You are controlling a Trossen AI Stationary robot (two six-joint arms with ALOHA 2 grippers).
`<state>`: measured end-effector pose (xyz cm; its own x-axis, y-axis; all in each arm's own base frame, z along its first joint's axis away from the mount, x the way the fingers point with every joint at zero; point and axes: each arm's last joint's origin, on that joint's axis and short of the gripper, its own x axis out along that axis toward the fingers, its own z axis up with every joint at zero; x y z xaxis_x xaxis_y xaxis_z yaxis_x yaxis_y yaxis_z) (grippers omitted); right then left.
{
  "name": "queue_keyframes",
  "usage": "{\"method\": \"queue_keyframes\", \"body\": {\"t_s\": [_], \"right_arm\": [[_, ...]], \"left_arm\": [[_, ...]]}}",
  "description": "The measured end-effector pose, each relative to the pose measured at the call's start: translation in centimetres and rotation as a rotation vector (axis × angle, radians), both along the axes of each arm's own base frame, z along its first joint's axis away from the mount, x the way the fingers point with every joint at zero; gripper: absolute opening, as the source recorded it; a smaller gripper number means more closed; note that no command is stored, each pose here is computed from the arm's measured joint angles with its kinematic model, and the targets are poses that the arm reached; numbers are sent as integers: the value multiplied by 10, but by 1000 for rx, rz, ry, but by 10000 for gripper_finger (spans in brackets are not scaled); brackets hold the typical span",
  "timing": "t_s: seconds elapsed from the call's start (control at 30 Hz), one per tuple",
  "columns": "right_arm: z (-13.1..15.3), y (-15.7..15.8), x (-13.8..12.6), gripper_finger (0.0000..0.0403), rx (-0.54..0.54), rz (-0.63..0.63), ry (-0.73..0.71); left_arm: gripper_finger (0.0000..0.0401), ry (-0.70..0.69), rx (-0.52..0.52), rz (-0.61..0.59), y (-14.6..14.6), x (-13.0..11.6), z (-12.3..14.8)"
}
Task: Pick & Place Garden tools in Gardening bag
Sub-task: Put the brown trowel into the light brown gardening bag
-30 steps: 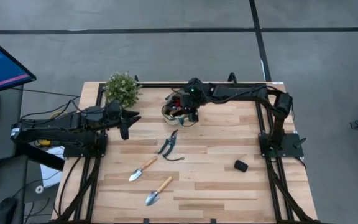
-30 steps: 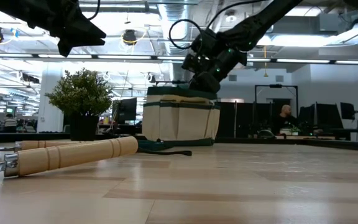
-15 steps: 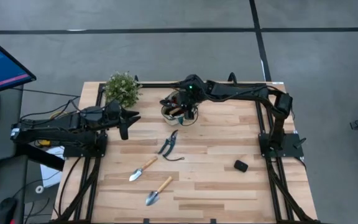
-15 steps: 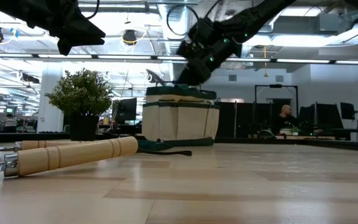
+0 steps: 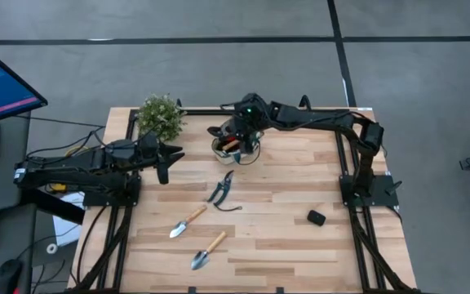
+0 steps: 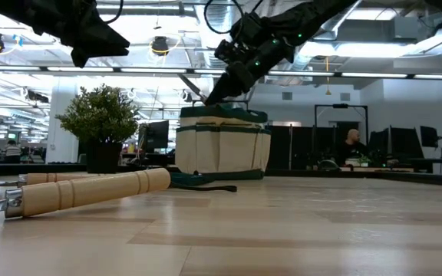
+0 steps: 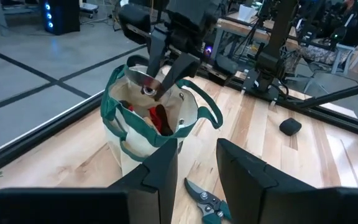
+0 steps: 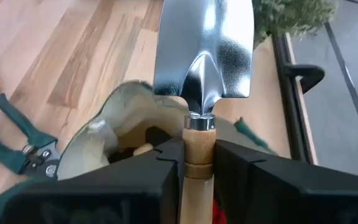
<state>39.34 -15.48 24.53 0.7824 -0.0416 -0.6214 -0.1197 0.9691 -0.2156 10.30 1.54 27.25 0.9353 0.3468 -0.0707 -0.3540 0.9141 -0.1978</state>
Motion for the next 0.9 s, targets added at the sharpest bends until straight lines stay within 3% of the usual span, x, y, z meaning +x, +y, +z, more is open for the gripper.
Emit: {"method": "queue_keyframes", "body": {"t_s": [0.27, 0.9], "right_arm": [[-12, 1, -6, 52, 28, -5, 71], [-13, -5, -9, 52, 32, -20, 84]], "left_arm": [[112, 5, 6, -1, 0, 0, 0], [112, 5, 5, -1, 0, 0, 0]]}}
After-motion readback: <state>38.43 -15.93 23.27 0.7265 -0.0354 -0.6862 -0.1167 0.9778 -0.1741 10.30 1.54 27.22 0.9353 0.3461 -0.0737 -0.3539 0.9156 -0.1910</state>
